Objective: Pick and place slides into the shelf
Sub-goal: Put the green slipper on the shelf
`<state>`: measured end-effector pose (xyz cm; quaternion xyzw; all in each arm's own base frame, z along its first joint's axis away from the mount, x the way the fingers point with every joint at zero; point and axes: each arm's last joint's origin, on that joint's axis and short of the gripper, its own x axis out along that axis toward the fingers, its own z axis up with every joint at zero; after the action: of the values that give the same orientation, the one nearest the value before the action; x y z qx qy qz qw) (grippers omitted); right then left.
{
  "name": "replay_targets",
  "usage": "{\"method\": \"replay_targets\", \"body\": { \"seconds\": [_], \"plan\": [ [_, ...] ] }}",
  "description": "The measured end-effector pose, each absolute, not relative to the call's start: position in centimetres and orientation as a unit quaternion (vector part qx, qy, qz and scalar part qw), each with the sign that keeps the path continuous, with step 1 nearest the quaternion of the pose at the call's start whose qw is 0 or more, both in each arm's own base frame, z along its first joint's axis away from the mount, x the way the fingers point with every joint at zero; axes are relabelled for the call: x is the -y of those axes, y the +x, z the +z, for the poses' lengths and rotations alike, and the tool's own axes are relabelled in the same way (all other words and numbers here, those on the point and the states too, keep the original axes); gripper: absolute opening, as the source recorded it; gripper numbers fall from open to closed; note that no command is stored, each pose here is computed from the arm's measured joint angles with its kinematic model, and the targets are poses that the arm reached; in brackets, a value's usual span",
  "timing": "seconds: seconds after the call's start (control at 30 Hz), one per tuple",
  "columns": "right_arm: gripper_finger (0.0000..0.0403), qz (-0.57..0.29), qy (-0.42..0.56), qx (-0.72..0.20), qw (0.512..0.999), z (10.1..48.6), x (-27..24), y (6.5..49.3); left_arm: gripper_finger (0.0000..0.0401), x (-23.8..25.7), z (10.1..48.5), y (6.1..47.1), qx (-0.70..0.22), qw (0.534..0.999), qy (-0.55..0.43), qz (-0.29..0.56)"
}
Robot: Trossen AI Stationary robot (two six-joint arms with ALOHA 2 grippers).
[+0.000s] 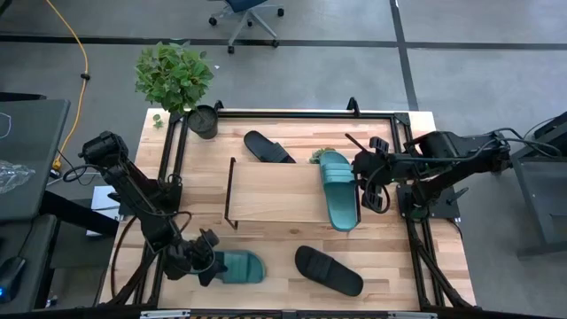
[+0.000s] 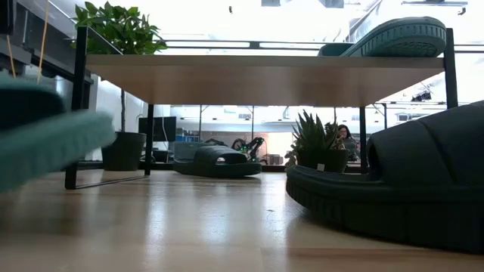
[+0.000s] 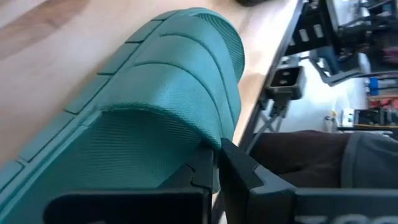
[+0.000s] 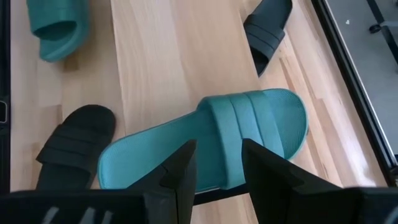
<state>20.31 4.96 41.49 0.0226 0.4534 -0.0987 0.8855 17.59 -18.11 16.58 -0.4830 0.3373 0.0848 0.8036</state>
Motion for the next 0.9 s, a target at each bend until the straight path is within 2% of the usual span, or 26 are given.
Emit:
{"method": "replay_targets", "body": {
  "seconds": [0.27, 0.57, 0.9],
  "plan": [
    [0.0118, -0.099, 0.022, -0.453, 0.886, 41.5, -5.0, 20.3, 0.0002, 18.9, 18.0, 18.3, -0.297, 0.81, -0.505, 0.023],
    [0.0118, -0.099, 0.023, -0.453, 0.886, 41.5, -5.0, 20.3, 0.0001, 20.5, 21.8, 19.7, -0.262, 0.824, -0.503, -0.023],
    [0.0118, -0.104, 0.039, -0.444, 0.889, 41.6, -5.0, 20.5, 0.0, 20.9, 26.6, 21.0, -0.158, 0.848, -0.504, 0.056]
  ]
}}
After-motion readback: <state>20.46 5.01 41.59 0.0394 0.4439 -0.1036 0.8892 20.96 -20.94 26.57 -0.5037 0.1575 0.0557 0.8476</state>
